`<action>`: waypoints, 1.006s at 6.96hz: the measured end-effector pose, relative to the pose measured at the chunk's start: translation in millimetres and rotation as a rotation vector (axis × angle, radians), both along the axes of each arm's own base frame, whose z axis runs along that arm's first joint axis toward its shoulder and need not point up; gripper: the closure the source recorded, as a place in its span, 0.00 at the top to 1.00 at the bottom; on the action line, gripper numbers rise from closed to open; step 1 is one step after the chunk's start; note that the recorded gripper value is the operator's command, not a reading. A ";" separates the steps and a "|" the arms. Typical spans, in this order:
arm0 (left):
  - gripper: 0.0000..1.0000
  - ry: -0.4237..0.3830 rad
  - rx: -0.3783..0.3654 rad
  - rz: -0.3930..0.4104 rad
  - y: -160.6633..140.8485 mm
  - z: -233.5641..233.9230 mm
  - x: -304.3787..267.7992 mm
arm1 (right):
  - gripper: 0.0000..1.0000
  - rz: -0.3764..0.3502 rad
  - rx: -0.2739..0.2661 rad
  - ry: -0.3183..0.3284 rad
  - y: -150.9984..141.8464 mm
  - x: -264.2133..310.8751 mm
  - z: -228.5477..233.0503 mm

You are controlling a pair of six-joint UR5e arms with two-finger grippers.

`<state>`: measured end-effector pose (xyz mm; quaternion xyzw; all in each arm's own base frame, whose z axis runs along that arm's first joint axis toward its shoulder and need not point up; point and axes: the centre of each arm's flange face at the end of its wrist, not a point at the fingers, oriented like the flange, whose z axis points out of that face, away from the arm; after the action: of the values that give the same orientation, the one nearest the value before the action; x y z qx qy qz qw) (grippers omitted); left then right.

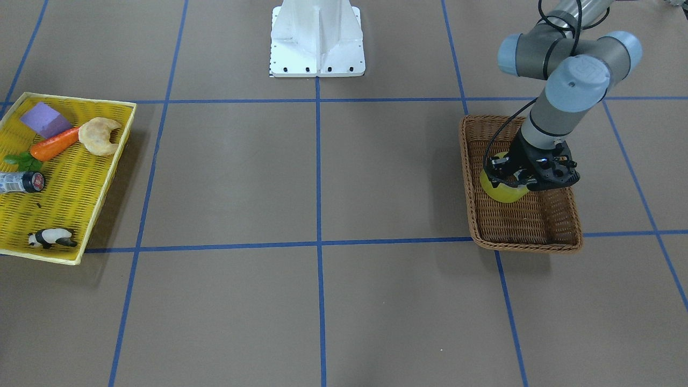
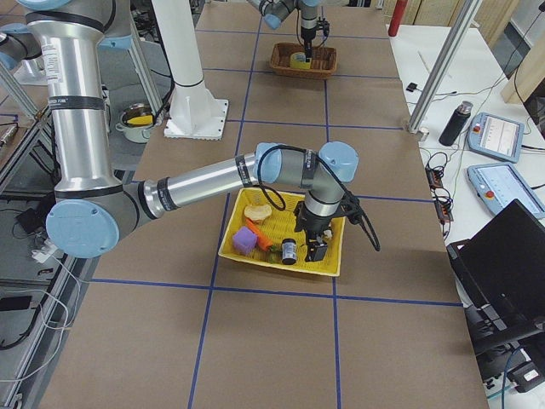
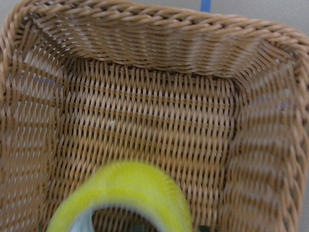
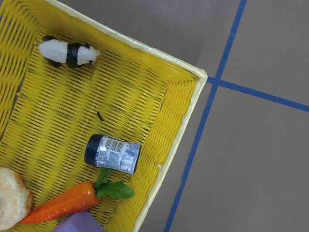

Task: Move tape to another basket

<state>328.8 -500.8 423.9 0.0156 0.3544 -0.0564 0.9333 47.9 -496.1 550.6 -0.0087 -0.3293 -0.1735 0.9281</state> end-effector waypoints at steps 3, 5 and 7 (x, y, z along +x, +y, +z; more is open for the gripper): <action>0.98 -0.008 0.063 -0.003 -16.8 -6.2 -36.5 | 1.00 -0.003 0.003 -0.004 -0.5 8.6 5.8; 0.98 -0.070 0.127 0.059 -44.2 3.3 -106.7 | 1.00 0.006 -0.014 -0.006 -0.3 12.6 14.1; 0.98 -0.085 0.152 0.143 -53.7 44.6 -197.8 | 1.00 0.019 -0.031 -0.004 -0.4 15.4 19.3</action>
<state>130.9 -554.5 468.5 0.0633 0.3179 0.0382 0.9452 63.3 -496.5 569.8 -0.0195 -0.3336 -0.1598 0.9289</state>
